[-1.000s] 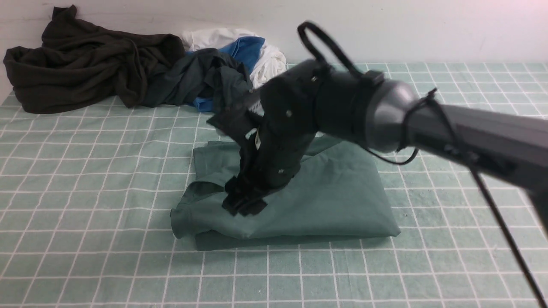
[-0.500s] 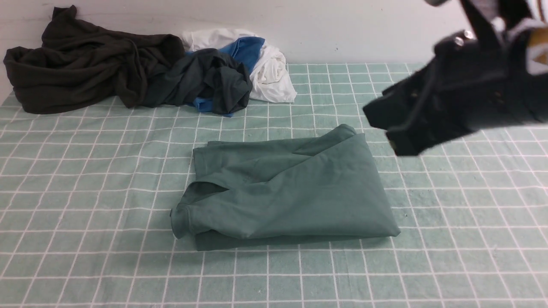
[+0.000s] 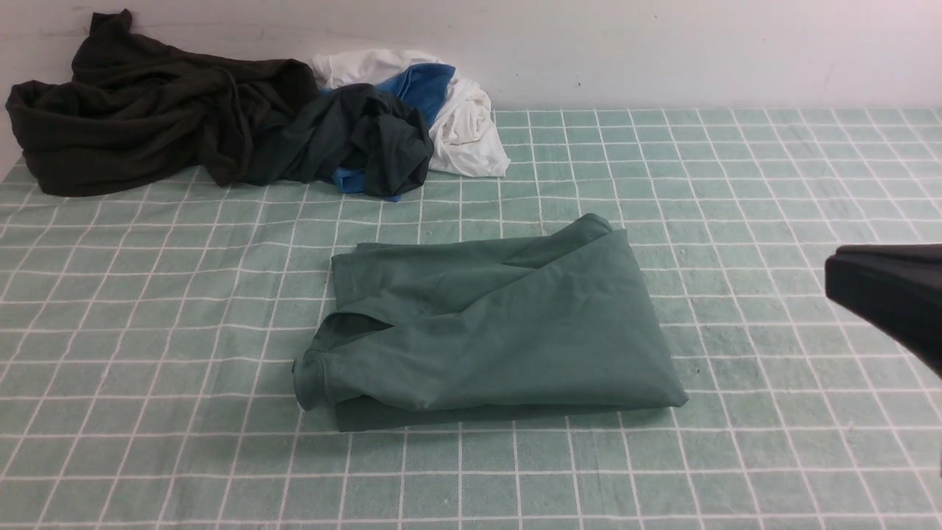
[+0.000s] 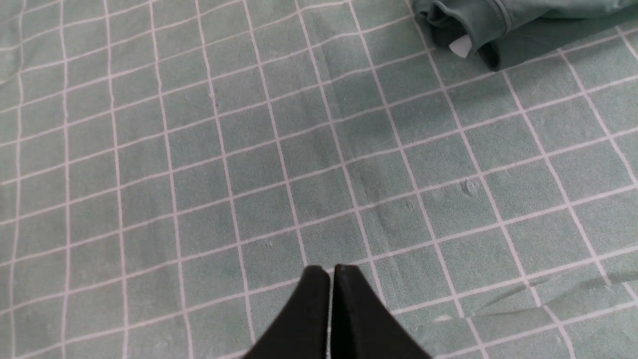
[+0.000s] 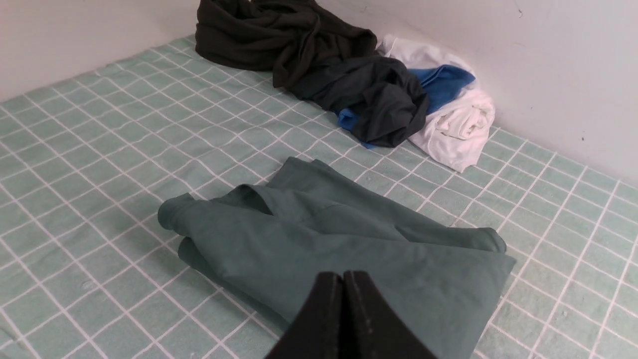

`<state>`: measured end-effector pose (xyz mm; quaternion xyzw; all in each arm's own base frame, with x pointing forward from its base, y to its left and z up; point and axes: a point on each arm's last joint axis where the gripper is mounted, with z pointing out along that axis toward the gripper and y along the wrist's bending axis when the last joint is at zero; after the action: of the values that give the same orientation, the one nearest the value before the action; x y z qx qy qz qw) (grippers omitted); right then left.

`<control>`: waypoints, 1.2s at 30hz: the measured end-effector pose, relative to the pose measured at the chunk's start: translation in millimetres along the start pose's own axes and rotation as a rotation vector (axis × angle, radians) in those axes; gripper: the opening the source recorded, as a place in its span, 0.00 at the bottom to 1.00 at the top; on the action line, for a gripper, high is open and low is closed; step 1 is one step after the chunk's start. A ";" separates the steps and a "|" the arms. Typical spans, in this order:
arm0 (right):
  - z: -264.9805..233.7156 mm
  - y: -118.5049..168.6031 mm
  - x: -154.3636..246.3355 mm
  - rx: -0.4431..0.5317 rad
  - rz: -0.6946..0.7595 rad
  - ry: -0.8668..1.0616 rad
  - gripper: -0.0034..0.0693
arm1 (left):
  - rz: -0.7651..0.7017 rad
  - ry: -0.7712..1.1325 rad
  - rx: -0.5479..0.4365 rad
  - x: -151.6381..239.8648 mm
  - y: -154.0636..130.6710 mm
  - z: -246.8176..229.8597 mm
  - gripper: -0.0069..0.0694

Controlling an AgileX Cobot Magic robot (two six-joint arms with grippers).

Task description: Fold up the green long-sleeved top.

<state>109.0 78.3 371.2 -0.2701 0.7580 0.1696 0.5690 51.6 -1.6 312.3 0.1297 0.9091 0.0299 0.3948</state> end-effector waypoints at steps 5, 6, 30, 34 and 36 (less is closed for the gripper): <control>-5.8 -1.6 0.0 0.020 -0.036 -0.013 0.03 | 0.000 0.001 0.001 0.1 -0.1 0.0 0.09; -6.1 -1.6 -0.2 0.021 -0.037 -0.015 0.03 | 0.000 0.001 0.001 0.1 -0.1 0.0 0.09; -27.1 -27.1 169.2 0.550 0.259 -0.296 0.03 | -0.002 0.001 0.003 0.0 -0.3 0.0 0.09; -30.6 -25.6 195.9 0.641 0.312 -0.261 0.03 | -0.002 0.001 0.003 0.0 -0.3 0.0 0.09; -32.7 -24.5 199.5 0.662 0.323 -0.252 0.03 | -0.002 0.001 0.003 0.0 -0.3 0.0 0.09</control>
<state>57.4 -2.8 191.7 0.0739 0.7288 0.0352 0.6798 51.5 -1.9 312.2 0.1296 0.9094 0.0280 0.3943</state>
